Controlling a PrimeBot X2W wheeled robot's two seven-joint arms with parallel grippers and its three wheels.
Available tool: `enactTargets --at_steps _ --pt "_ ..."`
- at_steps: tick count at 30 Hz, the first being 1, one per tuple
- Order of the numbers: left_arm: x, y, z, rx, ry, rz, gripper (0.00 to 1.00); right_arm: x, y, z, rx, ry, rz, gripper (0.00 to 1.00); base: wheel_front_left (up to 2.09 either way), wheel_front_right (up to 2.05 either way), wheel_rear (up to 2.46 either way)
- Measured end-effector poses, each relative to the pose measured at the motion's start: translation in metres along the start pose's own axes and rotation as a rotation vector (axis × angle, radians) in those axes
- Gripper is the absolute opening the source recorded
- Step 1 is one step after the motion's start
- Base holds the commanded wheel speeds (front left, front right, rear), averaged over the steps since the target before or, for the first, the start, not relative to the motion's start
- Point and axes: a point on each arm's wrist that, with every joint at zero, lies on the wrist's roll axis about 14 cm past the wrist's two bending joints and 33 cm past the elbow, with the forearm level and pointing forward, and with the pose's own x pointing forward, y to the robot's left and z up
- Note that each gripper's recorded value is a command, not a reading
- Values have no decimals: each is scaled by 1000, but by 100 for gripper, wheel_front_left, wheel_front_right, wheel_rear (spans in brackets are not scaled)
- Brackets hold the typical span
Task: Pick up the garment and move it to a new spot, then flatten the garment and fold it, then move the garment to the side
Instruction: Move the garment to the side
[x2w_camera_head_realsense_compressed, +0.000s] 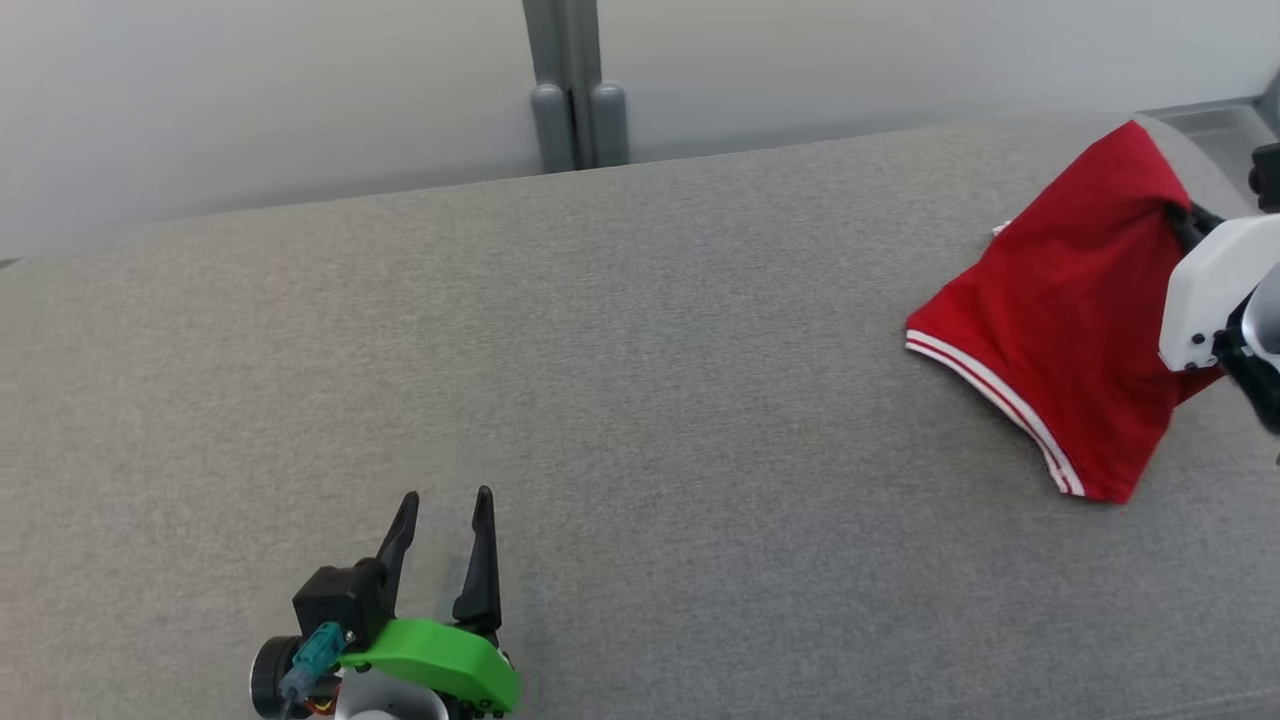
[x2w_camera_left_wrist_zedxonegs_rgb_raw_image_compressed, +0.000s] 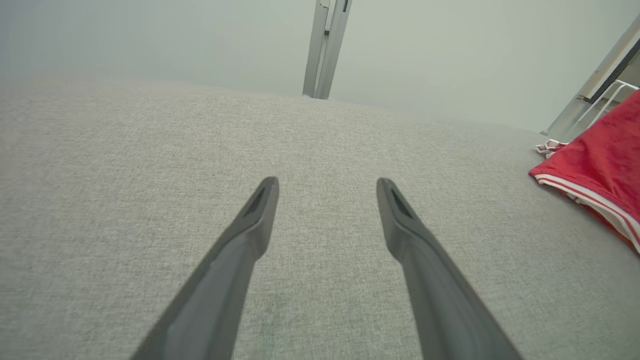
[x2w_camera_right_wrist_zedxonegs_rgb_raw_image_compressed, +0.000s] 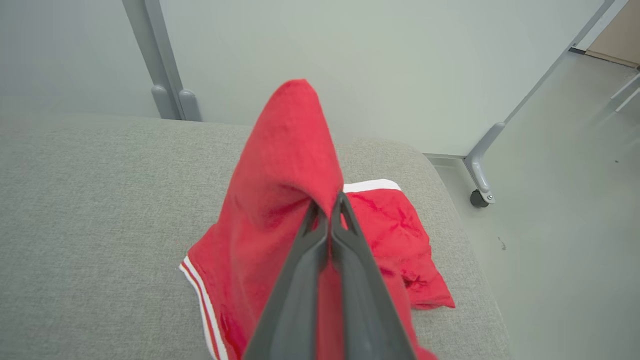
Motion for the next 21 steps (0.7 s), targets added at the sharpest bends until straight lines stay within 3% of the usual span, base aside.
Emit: enactTargets --at_steps 4,10,18,21 --pt "-8 16 4 -3 -14 53 100 16 -4 9 -52 15 -21 0 0 0 0" --pt "-16 34 6 -6 -23 110 100 35 -24 26 -36 3 -90 0 0 0 0" --pt "-20 49 1 -6 -10 154 100 52 -44 16 -3 43 -170 0 0 0 0" --pt "-17 54 2 2 -9 160 100 55 -68 9 -21 71 -234 0 0 0 0"
